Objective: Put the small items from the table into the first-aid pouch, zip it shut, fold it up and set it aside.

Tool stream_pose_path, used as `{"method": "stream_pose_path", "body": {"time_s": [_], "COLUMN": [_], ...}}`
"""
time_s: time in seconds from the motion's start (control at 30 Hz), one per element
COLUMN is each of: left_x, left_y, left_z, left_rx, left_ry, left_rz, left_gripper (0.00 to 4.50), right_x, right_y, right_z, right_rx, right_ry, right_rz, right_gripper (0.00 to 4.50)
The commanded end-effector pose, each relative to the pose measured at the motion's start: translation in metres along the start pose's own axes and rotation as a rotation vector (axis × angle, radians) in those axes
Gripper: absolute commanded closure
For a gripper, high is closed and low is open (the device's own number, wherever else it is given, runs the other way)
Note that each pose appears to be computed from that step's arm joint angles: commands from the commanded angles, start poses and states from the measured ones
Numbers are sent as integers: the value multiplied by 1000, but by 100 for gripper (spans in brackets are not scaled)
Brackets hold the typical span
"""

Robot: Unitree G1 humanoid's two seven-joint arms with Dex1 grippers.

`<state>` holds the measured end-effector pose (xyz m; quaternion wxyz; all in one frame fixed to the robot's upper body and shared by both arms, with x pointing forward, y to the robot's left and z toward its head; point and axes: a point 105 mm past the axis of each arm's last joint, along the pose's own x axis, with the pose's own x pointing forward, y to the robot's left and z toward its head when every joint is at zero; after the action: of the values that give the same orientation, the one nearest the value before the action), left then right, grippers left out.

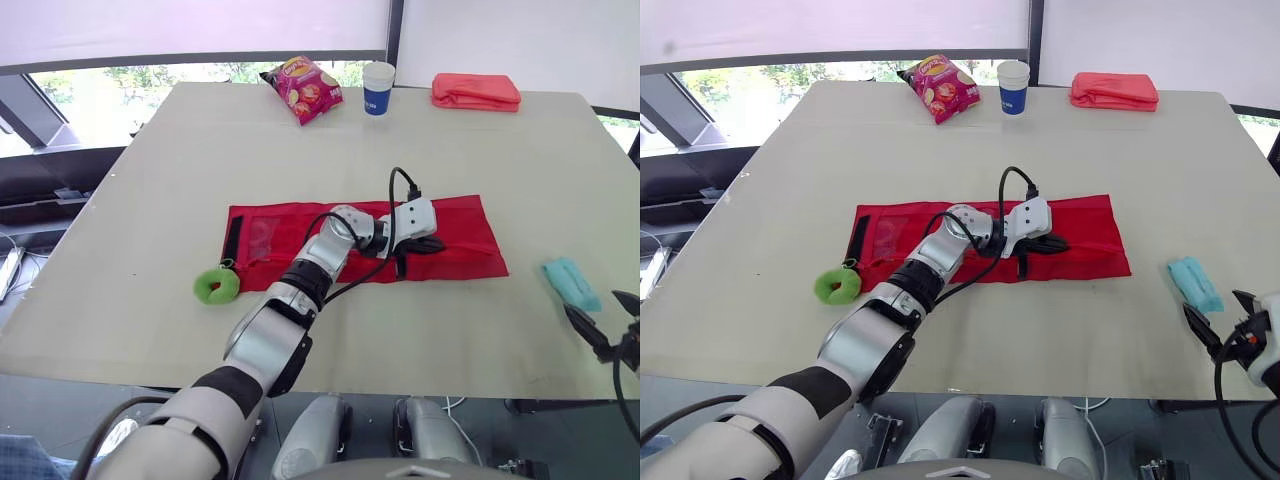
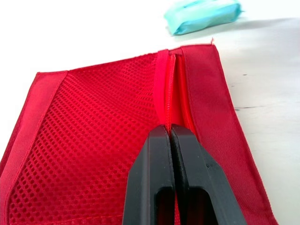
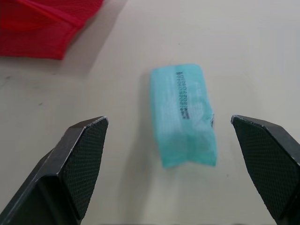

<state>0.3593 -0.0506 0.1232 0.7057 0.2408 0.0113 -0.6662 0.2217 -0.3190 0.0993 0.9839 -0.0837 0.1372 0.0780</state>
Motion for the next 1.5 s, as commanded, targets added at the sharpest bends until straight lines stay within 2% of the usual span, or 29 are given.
{"method": "stream_pose_path", "body": {"time_s": [0.03, 0.33, 0.37, 0.4, 0.5, 0.7, 0.87, 1.0, 1.13, 1.3, 1.5], "left_x": [-3, -6, -6, -6, -7, -9, -10, -6, -3, -1, -1], "left_y": [3, 6, 7, 7, 8, 12, 15, 13, 12, 11, 6], "left_z": [18, 21, 20, 20, 19, 19, 17, 20, 24, 26, 26], "left_rx": [42, 12, 3, -2, -8, -25, -33, -32, -35, -32, -26], "left_ry": [-68, -88, -87, -86, -83, -77, -61, -68, -82, -89, -93], "left_rz": [5, 20, 23, 25, 28, 28, 13, -2, -16, -28, -48], "left_gripper": [445, 445, 450, 450, 450, 450, 450, 450, 450, 450, 450], "right_x": [16, 37, 37, 36, 32, 11, -14, -13, -2, 23, 46], "right_y": [-6, -19, -19, -18, -18, -9, 63, 102, 125, 127, 126], "right_z": [-6, -4, -3, -3, -2, 19, 63, 69, 67, 57, 64], "right_rx": [-13, 20, 13, 6, -9, -49, -4, -23, -40, -13, -2], "right_ry": [50, 45, 45, 44, 49, 22, -7, 12, 34, 78, 63], "right_rz": [12, -21, -19, -16, -13, 34, 345, 445, 465, 359, 271], "right_gripper": [0, 0, 52, 82, 232, 232, 232, 232, 232, 232, 232]}}
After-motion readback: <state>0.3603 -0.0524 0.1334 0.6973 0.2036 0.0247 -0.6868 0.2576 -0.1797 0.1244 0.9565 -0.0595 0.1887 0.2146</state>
